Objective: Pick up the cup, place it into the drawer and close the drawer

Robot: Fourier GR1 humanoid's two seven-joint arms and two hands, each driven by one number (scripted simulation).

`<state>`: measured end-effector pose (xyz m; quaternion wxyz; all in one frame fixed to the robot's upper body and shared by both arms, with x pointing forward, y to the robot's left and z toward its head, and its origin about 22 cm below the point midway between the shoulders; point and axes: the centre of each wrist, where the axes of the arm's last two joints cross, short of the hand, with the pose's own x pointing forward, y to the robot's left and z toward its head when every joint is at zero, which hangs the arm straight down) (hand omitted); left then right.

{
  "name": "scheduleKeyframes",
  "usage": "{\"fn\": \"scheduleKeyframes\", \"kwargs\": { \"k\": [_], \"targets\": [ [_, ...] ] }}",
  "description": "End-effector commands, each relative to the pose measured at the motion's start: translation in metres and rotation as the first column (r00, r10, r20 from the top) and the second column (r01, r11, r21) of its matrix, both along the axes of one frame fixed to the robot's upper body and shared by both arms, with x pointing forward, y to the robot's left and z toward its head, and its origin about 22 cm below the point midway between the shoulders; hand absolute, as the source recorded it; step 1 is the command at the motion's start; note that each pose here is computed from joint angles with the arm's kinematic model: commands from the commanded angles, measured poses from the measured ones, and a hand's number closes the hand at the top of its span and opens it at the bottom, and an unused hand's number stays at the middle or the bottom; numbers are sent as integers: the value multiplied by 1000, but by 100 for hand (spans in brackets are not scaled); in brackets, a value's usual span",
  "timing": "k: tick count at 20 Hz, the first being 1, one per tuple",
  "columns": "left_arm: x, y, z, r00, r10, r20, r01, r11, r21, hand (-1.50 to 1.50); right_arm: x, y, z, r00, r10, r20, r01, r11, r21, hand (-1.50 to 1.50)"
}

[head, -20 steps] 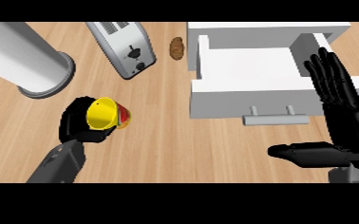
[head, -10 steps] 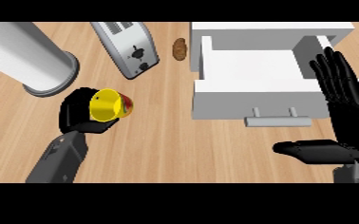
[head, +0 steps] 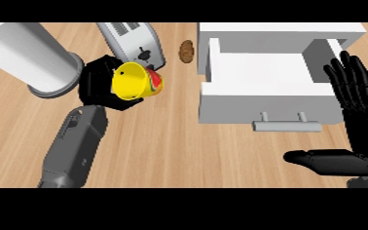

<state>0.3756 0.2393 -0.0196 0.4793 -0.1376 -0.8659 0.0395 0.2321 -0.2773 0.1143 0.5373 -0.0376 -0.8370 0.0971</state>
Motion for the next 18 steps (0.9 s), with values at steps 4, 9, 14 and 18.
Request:
{"fn": "scheduleKeyframes", "kwargs": {
  "k": [4, 9, 14, 18],
  "targets": [
    [24, -59, 89, 993, -61, 104, 56, 997, 48, 150, -5, -14, -14, 1000, -4, -7, 5, 1000, 20, -150],
    [26, -99, 132, 992, -110, 69, 101, 987, 126, 150, -1, -20, -9, 1000, -1, 3, 1, 1000, 9, -150],
    [38, -134, 165, 995, -88, 44, 78, 979, 190, 150, -1, -16, -14, 1000, -4, 12, 4, 1000, 19, -150],
    [38, -168, 173, 997, -71, 30, 63, 974, 218, 150, 16, -14, -2, 1000, 9, -5, -9, 1000, -22, -150]
  ]
}}
